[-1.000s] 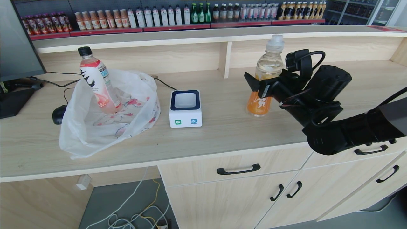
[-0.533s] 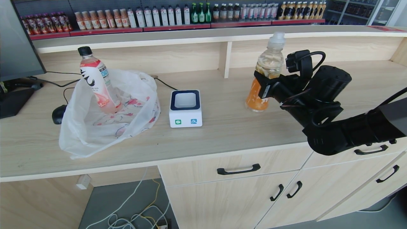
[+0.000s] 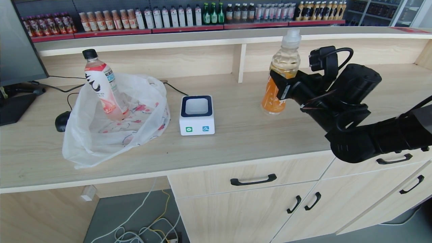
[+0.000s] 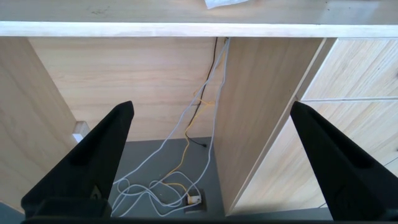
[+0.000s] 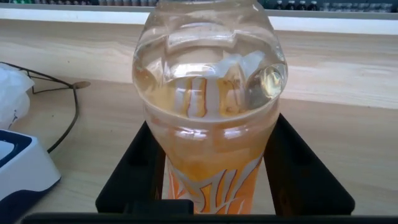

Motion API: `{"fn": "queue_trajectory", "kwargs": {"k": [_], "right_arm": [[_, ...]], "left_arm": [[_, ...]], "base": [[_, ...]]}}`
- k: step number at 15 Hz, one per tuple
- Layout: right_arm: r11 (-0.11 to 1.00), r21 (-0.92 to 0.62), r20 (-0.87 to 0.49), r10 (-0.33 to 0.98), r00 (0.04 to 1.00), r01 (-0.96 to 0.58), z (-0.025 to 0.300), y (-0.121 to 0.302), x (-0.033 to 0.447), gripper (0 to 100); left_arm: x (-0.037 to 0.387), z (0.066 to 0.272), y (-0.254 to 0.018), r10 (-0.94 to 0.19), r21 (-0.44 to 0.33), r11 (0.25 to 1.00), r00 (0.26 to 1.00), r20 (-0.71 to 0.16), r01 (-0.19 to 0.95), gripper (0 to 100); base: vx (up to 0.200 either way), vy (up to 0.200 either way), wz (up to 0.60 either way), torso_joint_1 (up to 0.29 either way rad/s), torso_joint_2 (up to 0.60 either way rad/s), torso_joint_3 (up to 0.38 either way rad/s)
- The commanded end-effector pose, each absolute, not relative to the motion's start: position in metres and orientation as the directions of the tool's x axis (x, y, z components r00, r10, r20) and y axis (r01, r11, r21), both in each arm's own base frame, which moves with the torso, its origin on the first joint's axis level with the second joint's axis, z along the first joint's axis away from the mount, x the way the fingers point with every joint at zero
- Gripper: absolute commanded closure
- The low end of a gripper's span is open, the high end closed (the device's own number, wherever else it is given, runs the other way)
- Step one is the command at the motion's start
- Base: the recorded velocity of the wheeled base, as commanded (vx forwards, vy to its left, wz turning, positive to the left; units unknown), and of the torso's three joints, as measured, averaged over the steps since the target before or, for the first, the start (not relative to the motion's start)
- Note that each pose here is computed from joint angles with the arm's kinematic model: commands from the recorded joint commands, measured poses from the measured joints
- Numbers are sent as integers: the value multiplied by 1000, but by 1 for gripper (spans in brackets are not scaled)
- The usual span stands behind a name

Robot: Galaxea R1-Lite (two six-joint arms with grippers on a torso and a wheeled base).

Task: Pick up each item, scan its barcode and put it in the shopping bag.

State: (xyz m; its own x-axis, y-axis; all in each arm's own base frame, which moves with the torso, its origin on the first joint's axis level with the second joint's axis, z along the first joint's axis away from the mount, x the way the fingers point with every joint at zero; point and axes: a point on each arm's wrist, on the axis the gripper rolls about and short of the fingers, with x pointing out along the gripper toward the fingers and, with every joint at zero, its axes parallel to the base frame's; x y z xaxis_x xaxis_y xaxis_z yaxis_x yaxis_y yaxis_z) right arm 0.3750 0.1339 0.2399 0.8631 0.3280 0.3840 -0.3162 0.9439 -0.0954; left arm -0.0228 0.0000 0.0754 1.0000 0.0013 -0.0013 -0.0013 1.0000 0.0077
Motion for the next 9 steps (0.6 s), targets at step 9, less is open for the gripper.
{"fn": "queue_trajectory", "kwargs": {"k": [9], "right_arm": [[924, -75, 414, 371, 831, -375, 268, 161, 300, 100]], "left_arm": [[-23, 75, 0, 2, 8, 1000, 1000, -2, -2, 0]], "base": [[0, 0, 0, 0, 0, 0]]}}
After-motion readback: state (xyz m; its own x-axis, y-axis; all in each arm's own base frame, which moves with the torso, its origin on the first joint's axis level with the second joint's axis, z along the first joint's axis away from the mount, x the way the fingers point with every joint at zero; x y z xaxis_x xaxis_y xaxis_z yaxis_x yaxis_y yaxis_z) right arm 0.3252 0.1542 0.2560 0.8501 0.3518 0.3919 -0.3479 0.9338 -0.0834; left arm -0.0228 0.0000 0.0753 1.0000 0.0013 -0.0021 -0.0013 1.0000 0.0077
